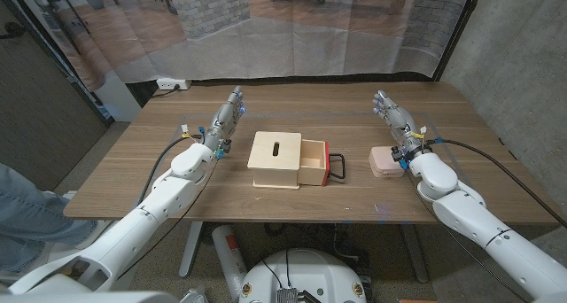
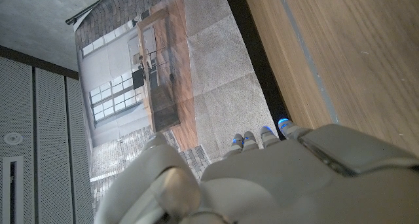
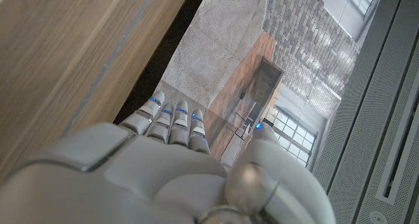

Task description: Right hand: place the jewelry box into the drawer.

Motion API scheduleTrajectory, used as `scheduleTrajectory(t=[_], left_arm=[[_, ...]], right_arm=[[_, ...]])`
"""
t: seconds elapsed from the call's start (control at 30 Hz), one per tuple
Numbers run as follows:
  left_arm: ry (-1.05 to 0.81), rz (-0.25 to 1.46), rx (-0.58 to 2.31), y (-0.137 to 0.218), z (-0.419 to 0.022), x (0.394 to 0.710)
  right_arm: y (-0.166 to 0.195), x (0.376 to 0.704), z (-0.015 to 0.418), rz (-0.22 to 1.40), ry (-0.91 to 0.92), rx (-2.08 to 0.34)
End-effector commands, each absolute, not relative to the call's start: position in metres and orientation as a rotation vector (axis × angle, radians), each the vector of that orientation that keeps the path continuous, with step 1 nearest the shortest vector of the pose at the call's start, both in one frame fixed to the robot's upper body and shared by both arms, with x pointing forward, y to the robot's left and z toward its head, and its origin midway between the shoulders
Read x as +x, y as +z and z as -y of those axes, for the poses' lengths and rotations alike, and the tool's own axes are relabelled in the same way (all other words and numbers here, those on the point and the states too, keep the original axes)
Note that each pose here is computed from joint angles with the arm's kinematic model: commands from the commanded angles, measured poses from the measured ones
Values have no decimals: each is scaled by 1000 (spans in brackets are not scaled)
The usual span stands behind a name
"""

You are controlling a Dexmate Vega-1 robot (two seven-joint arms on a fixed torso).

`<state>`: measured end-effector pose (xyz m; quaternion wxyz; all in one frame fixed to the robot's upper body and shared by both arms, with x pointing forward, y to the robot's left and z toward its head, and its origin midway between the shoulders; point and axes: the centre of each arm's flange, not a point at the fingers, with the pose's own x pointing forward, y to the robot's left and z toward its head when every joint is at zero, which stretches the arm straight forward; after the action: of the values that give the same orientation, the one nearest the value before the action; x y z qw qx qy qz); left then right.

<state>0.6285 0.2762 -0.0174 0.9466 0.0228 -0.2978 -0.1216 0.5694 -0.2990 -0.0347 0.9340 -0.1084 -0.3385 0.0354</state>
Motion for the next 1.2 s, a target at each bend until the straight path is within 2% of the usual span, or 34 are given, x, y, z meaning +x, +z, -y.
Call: scheduleTrajectory(t=[0.03,1.2], left_arm=[[-247,623,60,-14,-281,624],[-262,636,71,-10,-277,621]], right_arm=[[-40,546,301,716,-18,-344],[-62,502,309,663,-230,-692]])
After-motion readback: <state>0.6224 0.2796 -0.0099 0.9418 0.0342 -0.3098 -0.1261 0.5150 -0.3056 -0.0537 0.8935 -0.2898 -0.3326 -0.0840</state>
